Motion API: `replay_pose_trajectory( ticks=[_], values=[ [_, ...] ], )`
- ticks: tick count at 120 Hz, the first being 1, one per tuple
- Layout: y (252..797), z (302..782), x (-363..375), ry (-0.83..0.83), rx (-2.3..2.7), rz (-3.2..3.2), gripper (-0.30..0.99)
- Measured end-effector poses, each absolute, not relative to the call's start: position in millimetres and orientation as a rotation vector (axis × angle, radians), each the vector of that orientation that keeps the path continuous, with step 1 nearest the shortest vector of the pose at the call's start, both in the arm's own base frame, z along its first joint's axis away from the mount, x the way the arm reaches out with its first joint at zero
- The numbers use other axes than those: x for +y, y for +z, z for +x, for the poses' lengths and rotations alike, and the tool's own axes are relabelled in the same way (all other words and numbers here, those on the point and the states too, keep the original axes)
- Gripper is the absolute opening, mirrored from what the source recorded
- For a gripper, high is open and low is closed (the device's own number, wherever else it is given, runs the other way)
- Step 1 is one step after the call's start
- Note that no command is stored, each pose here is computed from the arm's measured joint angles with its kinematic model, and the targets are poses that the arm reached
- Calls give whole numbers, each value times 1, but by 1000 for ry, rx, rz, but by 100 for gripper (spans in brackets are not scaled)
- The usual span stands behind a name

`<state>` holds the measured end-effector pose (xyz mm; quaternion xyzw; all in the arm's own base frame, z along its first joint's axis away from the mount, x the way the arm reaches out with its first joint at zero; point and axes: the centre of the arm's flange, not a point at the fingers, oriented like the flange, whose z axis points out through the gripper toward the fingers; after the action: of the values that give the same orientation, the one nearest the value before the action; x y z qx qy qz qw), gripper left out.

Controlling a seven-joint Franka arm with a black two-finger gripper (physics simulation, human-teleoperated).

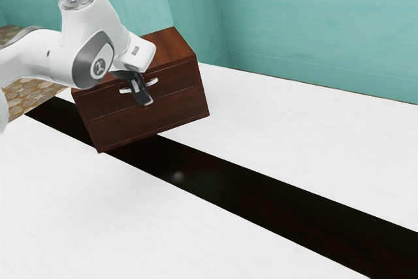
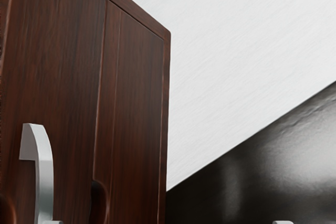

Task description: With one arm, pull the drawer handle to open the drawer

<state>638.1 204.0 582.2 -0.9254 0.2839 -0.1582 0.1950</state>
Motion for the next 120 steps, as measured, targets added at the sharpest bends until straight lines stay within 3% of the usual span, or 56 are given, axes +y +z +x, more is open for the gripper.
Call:
replay_pose_trajectory(
  ticks=[120],
  values=[
    [569, 644, 240, -455, 795, -2544, 40]
  ],
)
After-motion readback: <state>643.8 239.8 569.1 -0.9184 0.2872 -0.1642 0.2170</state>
